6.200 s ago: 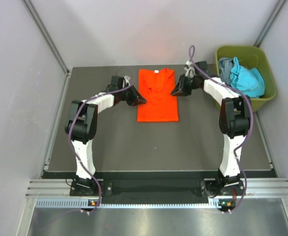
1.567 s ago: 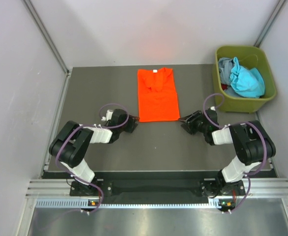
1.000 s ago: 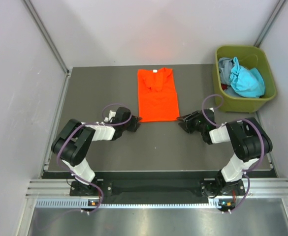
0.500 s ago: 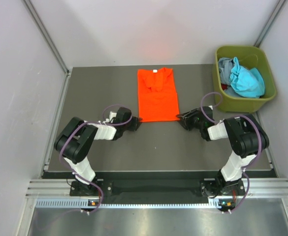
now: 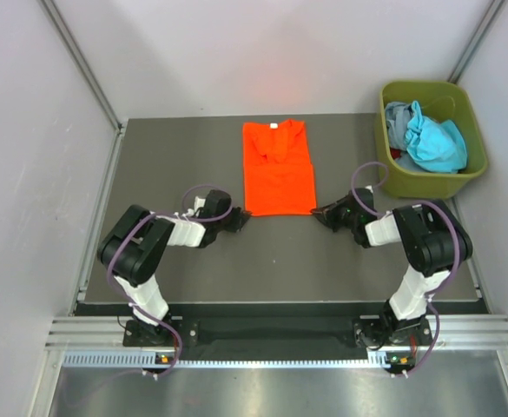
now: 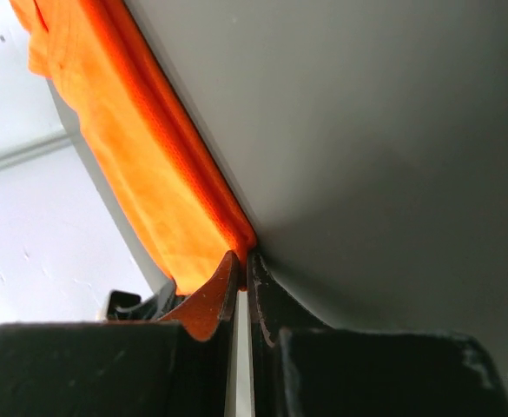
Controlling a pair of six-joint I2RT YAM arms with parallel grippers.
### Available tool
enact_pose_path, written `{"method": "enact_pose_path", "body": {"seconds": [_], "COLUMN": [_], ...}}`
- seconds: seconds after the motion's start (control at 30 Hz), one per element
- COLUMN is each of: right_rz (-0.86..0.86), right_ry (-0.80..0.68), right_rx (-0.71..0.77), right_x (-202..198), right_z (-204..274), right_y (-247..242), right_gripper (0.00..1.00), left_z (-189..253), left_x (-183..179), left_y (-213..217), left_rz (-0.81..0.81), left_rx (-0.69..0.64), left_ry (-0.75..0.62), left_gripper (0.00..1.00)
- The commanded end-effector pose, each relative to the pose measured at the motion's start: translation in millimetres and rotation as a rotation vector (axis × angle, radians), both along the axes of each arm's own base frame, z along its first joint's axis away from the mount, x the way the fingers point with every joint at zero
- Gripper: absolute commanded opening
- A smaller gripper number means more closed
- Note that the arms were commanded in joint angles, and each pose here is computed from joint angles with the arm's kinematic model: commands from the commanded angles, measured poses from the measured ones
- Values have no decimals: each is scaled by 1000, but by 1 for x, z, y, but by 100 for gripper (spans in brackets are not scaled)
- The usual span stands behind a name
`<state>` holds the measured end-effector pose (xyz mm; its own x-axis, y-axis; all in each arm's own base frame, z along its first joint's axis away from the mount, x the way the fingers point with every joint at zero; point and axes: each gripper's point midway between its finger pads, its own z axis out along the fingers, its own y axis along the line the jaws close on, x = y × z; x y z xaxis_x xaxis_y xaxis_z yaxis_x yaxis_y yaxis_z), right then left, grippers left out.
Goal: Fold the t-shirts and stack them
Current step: Fold the tshirt
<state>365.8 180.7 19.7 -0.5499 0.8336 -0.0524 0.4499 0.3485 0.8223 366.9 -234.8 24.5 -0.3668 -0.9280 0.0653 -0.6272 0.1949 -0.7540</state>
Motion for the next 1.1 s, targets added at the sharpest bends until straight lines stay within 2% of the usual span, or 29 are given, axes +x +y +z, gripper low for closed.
{"method": "enact_pose_path", "body": {"seconds": [0.0,0.13,0.27,0.3,0.37,0.4,0.47,0.5,0.57,0.6,0.63,0.7,0.87,1.07], "right_rz": [100,118,136,143,170,175,190,188,198,196,198,181,202,257], "right_ry": [25,7,-2,-13,-16,29,-14,-12,7,56,1,13,26,-41], "right_rx": [-65,-73,-74,-74,-82,-100,-90,-97,-105,-133,-111,-98,-107,-107], "right_x": [-26,-51,-79,-89,-105,-122,-137,-151,-170,-184,-188,-203,-226,-220], "right_z": [-6,5,14,20,24,14,30,32,29,20,34,35,42,52], "right_y": [2,-2,-3,-4,0,-4,-1,-6,-10,-16,-15,-22,-30,-22], "right_gripper": [0,0,0,0,0,0,0,0,0,0,0,0,0,0], "left_z": [-20,-8,-1,12,7,21,15,31,29,44,45,52,74,90], "left_x": [-38,-61,-99,-104,-129,-135,-163,-167,-195,-198,-206,-228,-243,-230], "left_y": [13,19,23,21,27,27,36,38,48,50,54,63,59,43], "left_rz": [-90,-115,-162,-171,-192,-196,-210,-202,-207,-199,-187,-201,-247,-301], "left_rx": [101,108,128,115,148,135,166,147,174,147,141,143,118,164], "left_ry": [102,98,114,81,125,95,152,110,163,121,144,184,181,148], "left_gripper": [0,0,0,0,0,0,0,0,0,0,0,0,0,0]}}
